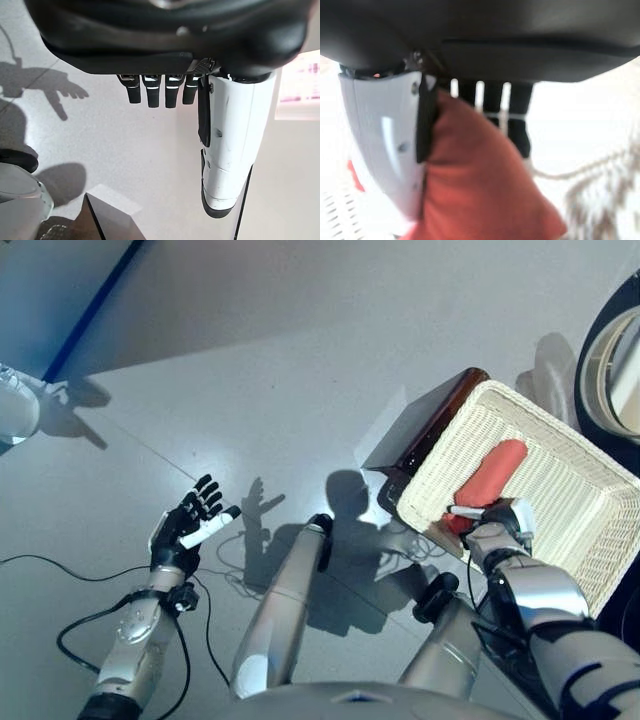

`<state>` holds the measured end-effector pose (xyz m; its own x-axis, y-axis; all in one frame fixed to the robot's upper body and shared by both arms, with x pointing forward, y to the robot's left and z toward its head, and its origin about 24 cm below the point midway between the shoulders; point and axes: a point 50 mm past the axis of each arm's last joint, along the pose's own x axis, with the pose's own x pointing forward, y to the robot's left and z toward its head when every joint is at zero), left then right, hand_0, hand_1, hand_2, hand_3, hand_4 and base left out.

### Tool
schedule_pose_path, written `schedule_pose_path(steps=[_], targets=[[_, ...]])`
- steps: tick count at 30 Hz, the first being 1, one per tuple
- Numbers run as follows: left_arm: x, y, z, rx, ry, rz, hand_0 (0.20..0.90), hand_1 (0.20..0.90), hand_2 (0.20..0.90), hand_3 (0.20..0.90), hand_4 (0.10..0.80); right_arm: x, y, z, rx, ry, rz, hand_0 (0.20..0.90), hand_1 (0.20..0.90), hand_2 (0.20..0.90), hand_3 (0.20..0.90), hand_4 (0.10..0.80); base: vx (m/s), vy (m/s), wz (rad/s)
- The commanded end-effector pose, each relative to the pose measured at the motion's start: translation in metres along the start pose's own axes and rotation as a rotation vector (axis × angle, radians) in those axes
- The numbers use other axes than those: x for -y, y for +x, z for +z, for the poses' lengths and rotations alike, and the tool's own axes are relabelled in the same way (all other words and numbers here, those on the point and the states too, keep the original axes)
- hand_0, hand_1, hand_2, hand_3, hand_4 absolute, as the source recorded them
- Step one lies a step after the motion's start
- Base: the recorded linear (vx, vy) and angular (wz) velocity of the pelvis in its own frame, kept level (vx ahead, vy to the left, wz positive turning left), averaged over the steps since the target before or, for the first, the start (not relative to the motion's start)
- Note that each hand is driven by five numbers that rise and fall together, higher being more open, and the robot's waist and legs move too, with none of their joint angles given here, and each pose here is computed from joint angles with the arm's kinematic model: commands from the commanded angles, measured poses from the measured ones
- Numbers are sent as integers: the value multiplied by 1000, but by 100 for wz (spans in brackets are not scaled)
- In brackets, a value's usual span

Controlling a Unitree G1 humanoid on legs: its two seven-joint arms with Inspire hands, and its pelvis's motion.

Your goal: Pick up the clothes and place them into the washing machine

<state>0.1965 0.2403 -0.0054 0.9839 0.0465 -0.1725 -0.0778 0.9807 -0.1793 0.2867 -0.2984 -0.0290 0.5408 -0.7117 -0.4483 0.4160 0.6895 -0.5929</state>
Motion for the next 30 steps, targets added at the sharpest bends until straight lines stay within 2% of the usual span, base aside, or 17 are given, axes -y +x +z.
schedule_pose_path(steps=[1, 10, 16, 17, 21, 30], targets=[[-10, 6, 32, 179, 12, 36, 900, 900, 900, 900, 800, 19, 6, 2, 49, 189, -100, 200, 200, 200, 200, 300, 33, -34, -27], [-19, 1, 19, 139, -24, 109, 900, 900, 900, 900, 800, 20, 2, 0, 121, 413, -103, 200, 200, 200, 200, 300, 13, -58, -24], [-25, -4, 9, 108, -58, 158, 900, 900, 900, 900, 800, 15, -3, -21, 76, 615, -80, 200, 200, 200, 200, 300, 58, -54, -19], [-26, -5, 5, 97, -74, 168, 900, 900, 900, 900, 800, 13, -5, -28, 56, 720, -80, 200, 200, 200, 200, 300, 69, -32, -10], [-19, -6, -3, 77, -102, 158, 900, 900, 900, 900, 800, 15, -8, -45, -20, 986, -114, 200, 200, 200, 200, 300, 53, -35, -12], [-4, -5, -7, 61, -136, 85, 900, 900, 900, 900, 800, 27, -3, -36, 20, 1126, -126, 200, 200, 200, 200, 300, -26, 0, -2]])
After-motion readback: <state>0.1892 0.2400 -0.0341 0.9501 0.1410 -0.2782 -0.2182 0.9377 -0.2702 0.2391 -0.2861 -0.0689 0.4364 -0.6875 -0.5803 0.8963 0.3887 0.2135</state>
